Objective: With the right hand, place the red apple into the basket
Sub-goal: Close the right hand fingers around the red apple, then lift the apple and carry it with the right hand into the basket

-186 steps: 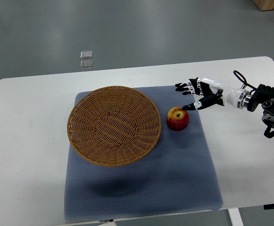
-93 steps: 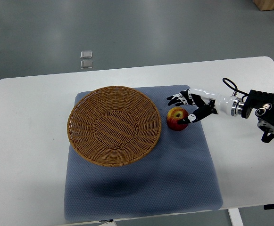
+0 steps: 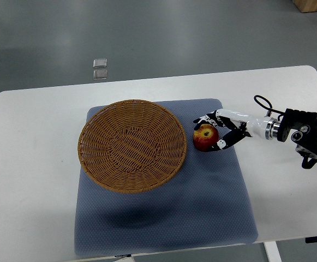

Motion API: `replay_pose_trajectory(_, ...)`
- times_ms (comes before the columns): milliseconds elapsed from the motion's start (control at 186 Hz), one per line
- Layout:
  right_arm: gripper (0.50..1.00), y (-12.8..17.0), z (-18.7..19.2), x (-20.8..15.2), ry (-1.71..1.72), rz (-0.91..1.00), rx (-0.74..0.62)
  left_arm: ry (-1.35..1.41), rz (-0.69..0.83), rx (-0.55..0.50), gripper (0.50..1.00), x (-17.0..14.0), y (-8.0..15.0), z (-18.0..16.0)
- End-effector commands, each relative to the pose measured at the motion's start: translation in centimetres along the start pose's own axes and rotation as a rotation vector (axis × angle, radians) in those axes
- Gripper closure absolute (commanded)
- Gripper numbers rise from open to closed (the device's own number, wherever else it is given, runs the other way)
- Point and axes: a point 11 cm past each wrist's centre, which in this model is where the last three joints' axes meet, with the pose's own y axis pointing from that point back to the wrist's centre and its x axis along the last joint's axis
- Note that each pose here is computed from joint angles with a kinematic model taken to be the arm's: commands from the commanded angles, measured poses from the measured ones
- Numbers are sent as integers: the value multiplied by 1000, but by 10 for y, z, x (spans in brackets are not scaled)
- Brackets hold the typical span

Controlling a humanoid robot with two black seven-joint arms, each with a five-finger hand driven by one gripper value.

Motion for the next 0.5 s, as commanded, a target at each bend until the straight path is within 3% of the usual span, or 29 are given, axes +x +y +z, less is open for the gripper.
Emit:
replay_pose_trajectory(0,597,-1,5,-4,28,5,-22,0,0,0,500,0,0,0)
replay_pose_trajectory(70,603,-2,6,-4,34,10,-25,0,0,0,500,0,0,0)
replay_pose_trajectory(75,629,-2,7,-4,49,25,-30,0,0,0,500,0,0,0)
replay_pose_trajectory(113,687,-2,8,-3,61,36,-35,0,0,0,500,0,0,0)
replay_pose_trajectory(166,687,-2,8,-3,62,36,-35,0,0,0,500,0,0,0)
replay_pose_trajectory(172,744,-2,9,-3,74,44,-41,0,-1,0,500,0,0,0)
replay_pose_trajectory(322,881,-2,9,0,92,74,-37,0,0,0,500,0,0,0)
replay_pose_trajectory(402,928,-2,6,4,107,103,-29,0,0,0,500,0,0,0)
replay_pose_trajectory(456,928,-2,6,4,107,103,-29,0,0,0,500,0,0,0)
replay_pose_trajectory(461,954,-2,2,11,114,129,-15,0,0,0,500,0,0,0)
replay_pose_trajectory(494,963,-1,-1,14,115,145,-2,0,0,0,500,0,0,0)
